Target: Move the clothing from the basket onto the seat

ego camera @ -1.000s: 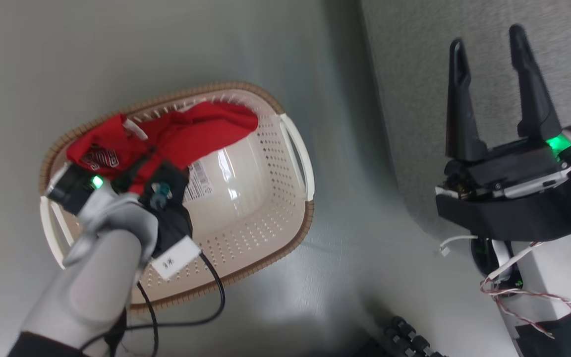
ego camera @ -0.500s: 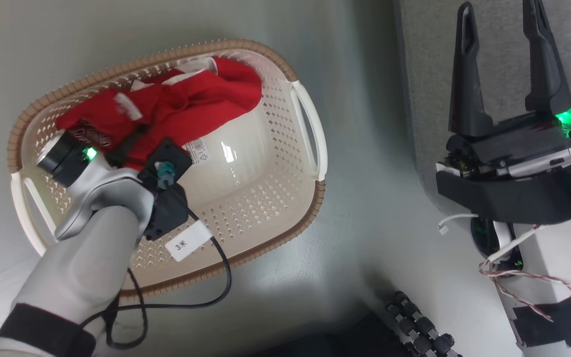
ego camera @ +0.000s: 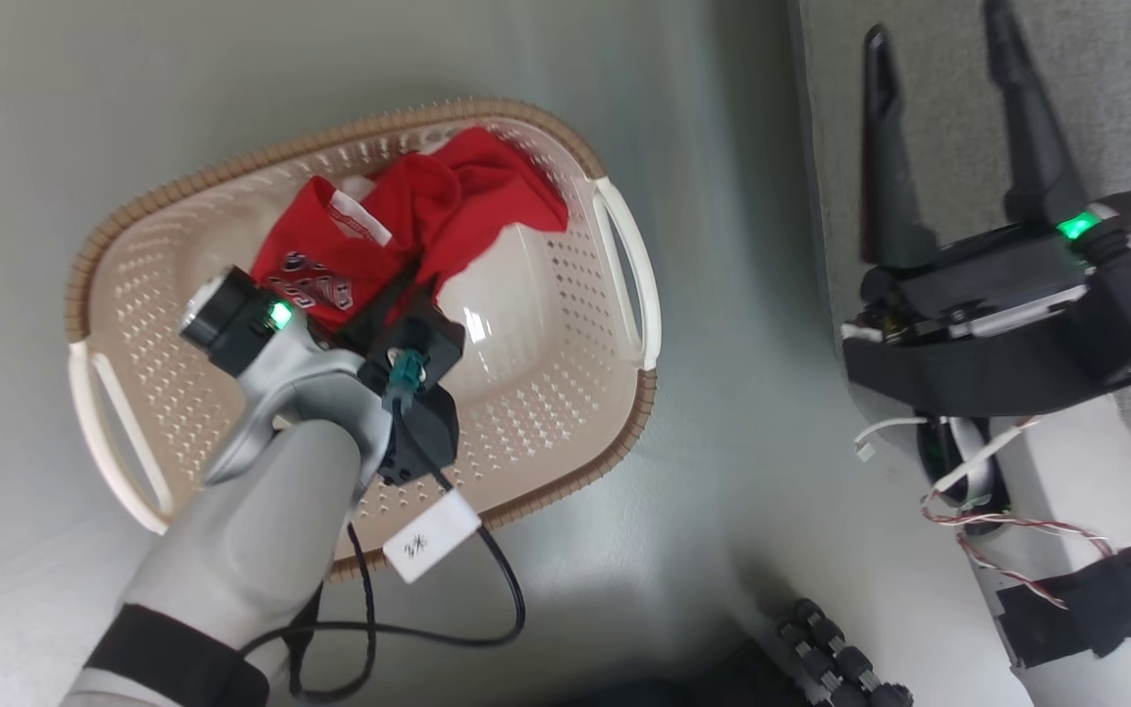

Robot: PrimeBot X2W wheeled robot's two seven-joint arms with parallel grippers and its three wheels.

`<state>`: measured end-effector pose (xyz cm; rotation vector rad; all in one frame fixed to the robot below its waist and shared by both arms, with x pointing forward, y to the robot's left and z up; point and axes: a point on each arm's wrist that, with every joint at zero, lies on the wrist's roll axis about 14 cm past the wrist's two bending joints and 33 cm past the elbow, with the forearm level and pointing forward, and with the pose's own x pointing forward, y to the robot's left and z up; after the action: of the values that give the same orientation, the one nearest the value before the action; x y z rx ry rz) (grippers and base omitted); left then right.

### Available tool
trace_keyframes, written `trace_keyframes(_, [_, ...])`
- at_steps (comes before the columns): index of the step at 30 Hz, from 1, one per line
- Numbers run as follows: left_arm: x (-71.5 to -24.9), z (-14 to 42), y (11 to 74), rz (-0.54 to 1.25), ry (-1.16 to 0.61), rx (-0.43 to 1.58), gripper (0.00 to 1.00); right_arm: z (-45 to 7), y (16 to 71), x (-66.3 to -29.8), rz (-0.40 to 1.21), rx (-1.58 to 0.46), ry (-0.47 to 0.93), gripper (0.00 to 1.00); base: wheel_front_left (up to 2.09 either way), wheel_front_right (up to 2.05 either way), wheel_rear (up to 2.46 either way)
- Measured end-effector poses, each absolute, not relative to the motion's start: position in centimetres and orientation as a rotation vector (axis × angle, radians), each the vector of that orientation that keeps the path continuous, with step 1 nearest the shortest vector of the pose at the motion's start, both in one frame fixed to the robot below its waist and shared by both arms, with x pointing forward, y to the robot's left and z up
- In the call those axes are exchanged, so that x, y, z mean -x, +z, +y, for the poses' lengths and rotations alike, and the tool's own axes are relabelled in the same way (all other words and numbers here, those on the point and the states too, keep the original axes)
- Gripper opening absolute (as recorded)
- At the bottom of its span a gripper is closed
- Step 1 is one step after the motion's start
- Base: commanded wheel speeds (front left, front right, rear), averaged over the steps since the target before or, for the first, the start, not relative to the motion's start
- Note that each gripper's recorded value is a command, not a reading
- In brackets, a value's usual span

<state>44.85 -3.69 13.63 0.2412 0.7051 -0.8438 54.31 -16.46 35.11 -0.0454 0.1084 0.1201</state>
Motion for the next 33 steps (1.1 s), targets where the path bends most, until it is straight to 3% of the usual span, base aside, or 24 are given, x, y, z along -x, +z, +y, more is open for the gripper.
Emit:
trace_keyframes(10, [-46.1, -3.7, 18.7, 0.593, -0.820, -0.170, 0.00, -15.2, 36.5, -53.8, 0.116, 0.040, 0.166, 1.00, 0.00, 0.00, 0.00])
trace_keyframes(33, [-53.0, -0.3, 36.6, 0.222, -0.644, -0.109, 0.00, -12.0, 42.9, -53.1, 0.053, -0.010, 0.249, 1.00, 0.00, 0.00, 0.00])
